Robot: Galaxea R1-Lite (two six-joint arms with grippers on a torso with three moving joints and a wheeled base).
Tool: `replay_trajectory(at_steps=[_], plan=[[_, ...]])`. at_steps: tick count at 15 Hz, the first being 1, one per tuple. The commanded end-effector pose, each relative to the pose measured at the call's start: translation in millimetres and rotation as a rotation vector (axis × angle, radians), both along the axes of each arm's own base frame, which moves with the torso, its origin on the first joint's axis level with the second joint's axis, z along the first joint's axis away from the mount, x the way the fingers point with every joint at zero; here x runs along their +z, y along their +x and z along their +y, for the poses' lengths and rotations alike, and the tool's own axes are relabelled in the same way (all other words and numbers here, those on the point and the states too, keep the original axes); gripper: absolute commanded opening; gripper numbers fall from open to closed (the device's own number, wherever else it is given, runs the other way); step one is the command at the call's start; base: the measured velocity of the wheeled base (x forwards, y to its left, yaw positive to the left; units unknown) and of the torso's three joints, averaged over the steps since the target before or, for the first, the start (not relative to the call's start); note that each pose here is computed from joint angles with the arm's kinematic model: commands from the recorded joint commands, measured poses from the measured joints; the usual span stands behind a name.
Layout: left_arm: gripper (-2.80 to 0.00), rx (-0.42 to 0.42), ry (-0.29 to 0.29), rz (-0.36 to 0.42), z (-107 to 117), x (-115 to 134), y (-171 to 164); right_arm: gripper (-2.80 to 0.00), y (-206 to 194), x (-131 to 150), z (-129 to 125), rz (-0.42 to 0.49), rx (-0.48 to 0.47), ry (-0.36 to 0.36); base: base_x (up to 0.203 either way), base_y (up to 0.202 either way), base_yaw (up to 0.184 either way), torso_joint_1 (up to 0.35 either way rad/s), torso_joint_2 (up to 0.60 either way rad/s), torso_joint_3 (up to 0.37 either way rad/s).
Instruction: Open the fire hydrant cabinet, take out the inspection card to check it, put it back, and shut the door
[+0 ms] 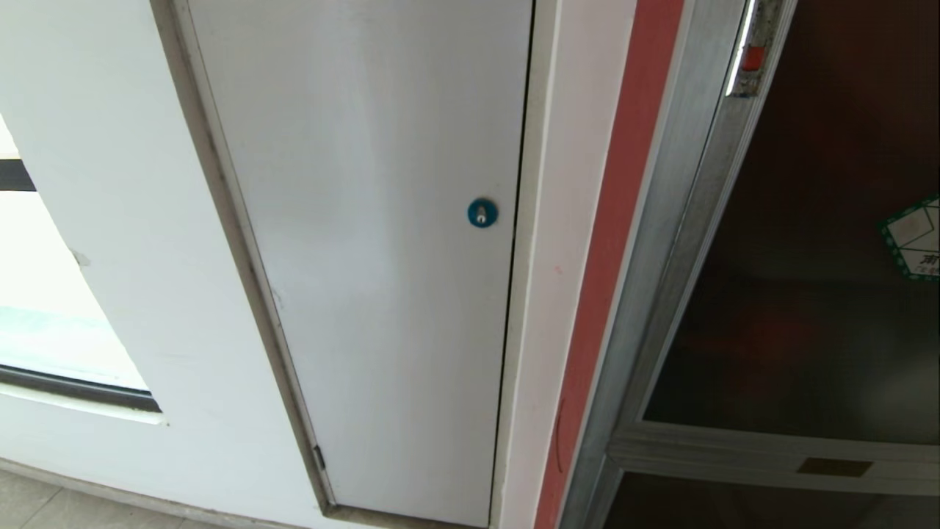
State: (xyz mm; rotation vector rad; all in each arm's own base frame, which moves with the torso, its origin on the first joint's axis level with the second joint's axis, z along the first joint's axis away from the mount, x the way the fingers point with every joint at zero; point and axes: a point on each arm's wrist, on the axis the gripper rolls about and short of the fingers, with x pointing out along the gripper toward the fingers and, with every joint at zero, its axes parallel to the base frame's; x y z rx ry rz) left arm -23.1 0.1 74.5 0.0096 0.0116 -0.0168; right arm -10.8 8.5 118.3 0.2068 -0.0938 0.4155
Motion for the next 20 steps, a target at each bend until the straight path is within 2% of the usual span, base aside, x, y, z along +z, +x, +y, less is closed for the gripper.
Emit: replay_trajectory(at_steps=[1, 3, 5, 7, 9, 11, 14, 20], plan=[[-2.80, 0.000, 0.000, 0.002, 0, 0, 0, -2.80, -12, -7, 0, -0.069, 0.006, 0.001, 0.000, 0.000, 0.000, 0.000, 0.00, 0.000], [-2.80, 0.000, 0.000, 0.001, 0, 0, 0, -2.80, -19, -13, -1, -0.107, -0.022, -0.006, 0.000, 0.000, 0.000, 0.000, 0.00, 0.000], [-2.80, 0.000, 0.000, 0.001, 0, 0, 0, -2.80, -17, -16, -4, -0.097, -0.189, -0.010, 0.000, 0.000, 0.000, 0.000, 0.00, 0.000], [-2.80, 0.000, 0.000, 0.001, 0, 0, 0, -2.80, -14, -22, -7, -0.086, -0.315, -0.067, 0.000, 0.000, 0.000, 0.000, 0.00, 0.000], [-2.80, 0.000, 0.000, 0.001, 0, 0, 0, -2.80, -13, -24, -9, -0.076, -0.415, -0.085, 0.000, 0.000, 0.000, 0.000, 0.00, 0.000], [-2.80, 0.000, 0.000, 0.001, 0, 0, 0, -2.80, -13, -26, -9, -0.063, -0.427, -0.108, 0.000, 0.000, 0.000, 0.000, 0.00, 0.000], [-2.80, 0.000, 0.000, 0.002, 0, 0, 0, -2.80, -12, -43, -9, 0.087, -0.419, -0.213, 0.000, 0.000, 0.000, 0.000, 0.00, 0.000], [-2.80, 0.000, 0.000, 0.001, 0, 0, 0, -2.80, -12, -42, -9, 0.100, -0.417, -0.133, 0.000, 0.000, 0.000, 0.000, 0.00, 0.000]])
